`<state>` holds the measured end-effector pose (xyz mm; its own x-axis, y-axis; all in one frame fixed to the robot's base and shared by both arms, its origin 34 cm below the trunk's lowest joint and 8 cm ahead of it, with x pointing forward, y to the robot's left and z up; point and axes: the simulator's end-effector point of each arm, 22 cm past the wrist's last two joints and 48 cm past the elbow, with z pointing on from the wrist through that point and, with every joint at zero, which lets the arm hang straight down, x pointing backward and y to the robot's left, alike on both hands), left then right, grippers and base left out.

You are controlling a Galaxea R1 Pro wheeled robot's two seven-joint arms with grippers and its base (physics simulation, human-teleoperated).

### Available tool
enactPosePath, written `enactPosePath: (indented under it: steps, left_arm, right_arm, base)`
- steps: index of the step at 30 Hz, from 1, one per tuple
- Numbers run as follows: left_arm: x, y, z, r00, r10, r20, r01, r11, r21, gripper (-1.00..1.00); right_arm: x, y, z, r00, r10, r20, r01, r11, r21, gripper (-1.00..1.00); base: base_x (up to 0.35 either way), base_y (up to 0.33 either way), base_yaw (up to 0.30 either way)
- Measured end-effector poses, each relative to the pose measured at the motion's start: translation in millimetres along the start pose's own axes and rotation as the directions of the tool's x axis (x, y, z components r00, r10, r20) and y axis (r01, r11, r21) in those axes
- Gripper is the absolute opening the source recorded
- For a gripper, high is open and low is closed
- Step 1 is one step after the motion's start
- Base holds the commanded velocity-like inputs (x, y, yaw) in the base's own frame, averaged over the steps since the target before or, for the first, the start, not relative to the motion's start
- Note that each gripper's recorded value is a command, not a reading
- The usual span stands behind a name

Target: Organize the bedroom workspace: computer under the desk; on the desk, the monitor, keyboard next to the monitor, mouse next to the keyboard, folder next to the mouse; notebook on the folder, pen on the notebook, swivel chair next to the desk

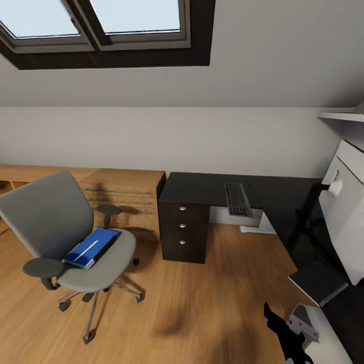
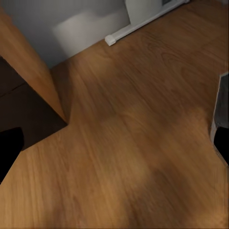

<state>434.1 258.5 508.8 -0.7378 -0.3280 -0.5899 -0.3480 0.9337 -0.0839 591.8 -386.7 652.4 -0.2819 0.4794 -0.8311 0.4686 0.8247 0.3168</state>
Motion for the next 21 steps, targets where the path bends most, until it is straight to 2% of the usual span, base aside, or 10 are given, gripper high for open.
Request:
enactPosePath:
  steps: [14,21]
  left_arm:
    - [-0.2,0.2,0.1,1.000,0.000,0.001,0.000,1.000,-0.001,1.00]
    - [-0.2,0.0,0.1,1.000,0.001,0.001,-0.001,1.000,0.000,1.00]
  right_arm:
    - [1.8,-0.3,-0.2,1.000,0.000,-0.004,0.000,1.000,0.001,1.00]
    - [2.9,0.6,-0.4,1.000,0.000,-0.006,0.000,1.000,-0.001,1.00]
  base:
    - [0.009,0.002,-0.210]
    - [0.000,0.096,-0.060]
